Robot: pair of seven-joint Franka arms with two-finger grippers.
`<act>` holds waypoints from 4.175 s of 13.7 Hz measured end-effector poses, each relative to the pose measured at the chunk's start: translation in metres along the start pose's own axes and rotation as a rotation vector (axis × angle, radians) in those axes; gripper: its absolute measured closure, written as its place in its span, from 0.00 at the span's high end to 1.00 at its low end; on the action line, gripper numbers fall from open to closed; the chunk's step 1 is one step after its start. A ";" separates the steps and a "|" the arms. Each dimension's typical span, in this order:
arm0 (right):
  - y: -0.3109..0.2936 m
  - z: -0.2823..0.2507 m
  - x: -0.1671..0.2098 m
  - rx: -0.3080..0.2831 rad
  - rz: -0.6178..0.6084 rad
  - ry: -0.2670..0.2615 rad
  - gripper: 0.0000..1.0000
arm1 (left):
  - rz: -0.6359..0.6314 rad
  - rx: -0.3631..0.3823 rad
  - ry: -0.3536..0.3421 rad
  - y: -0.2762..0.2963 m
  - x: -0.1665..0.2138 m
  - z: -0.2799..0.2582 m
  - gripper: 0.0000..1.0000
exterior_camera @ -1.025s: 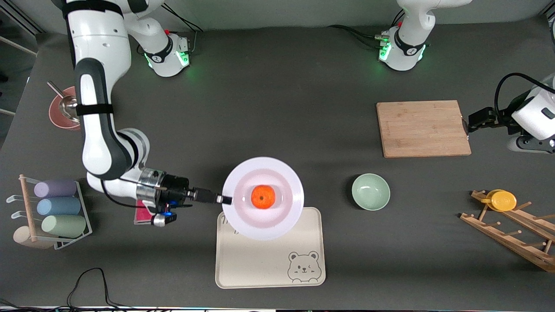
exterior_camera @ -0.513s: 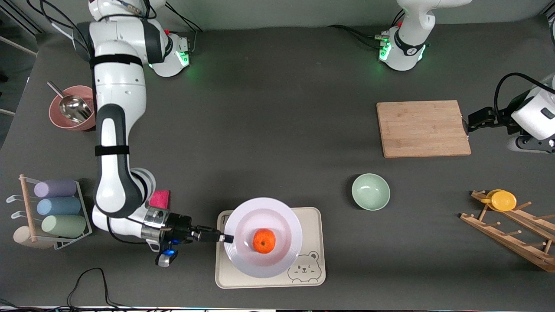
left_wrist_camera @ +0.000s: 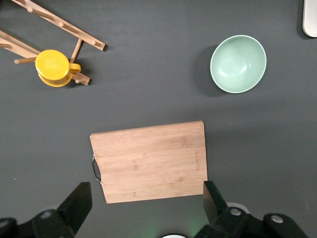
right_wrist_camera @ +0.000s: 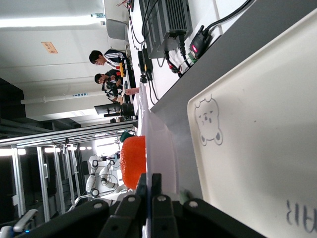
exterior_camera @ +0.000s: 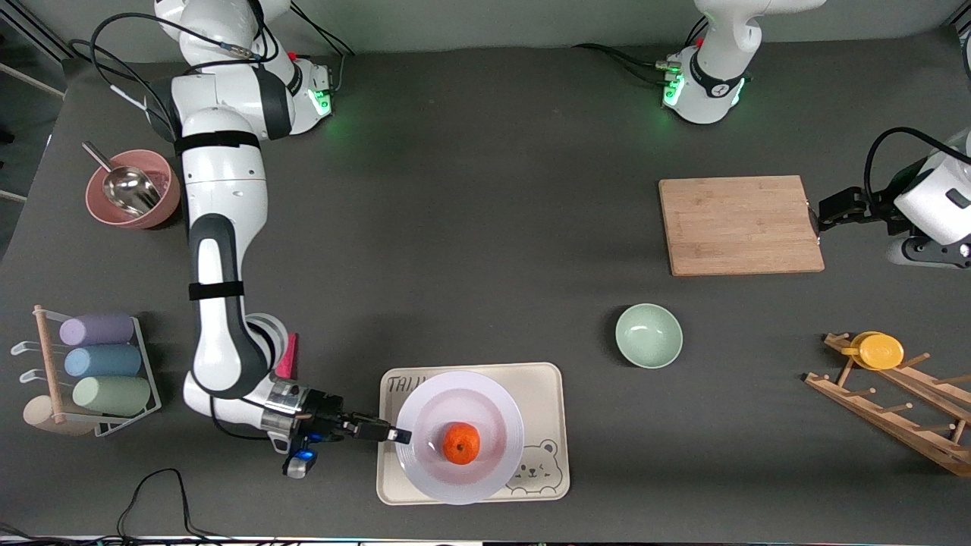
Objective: Place orange and plate with both arms
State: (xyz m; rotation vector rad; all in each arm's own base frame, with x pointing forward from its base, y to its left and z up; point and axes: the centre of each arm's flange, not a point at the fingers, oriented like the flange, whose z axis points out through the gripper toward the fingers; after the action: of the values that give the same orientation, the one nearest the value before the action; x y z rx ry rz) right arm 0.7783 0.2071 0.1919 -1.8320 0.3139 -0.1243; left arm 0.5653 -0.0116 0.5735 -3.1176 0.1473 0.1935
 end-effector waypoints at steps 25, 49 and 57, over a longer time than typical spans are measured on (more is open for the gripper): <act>0.077 0.039 -0.019 -0.027 -0.099 0.028 0.54 | -0.010 0.000 0.000 0.001 0.000 0.000 1.00; -0.066 -0.096 -0.024 -0.657 -0.314 -0.136 1.00 | -0.006 0.000 0.000 0.004 0.000 0.000 1.00; -0.134 -0.213 -0.081 -0.987 -0.283 -0.351 1.00 | -0.005 0.001 0.000 0.005 0.000 0.000 1.00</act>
State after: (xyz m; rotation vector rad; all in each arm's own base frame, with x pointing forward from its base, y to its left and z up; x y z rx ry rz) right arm 0.6684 0.0659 0.3860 -2.8161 -0.1863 0.1985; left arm 0.5652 -0.0161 0.5734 -3.1170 0.1391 0.1936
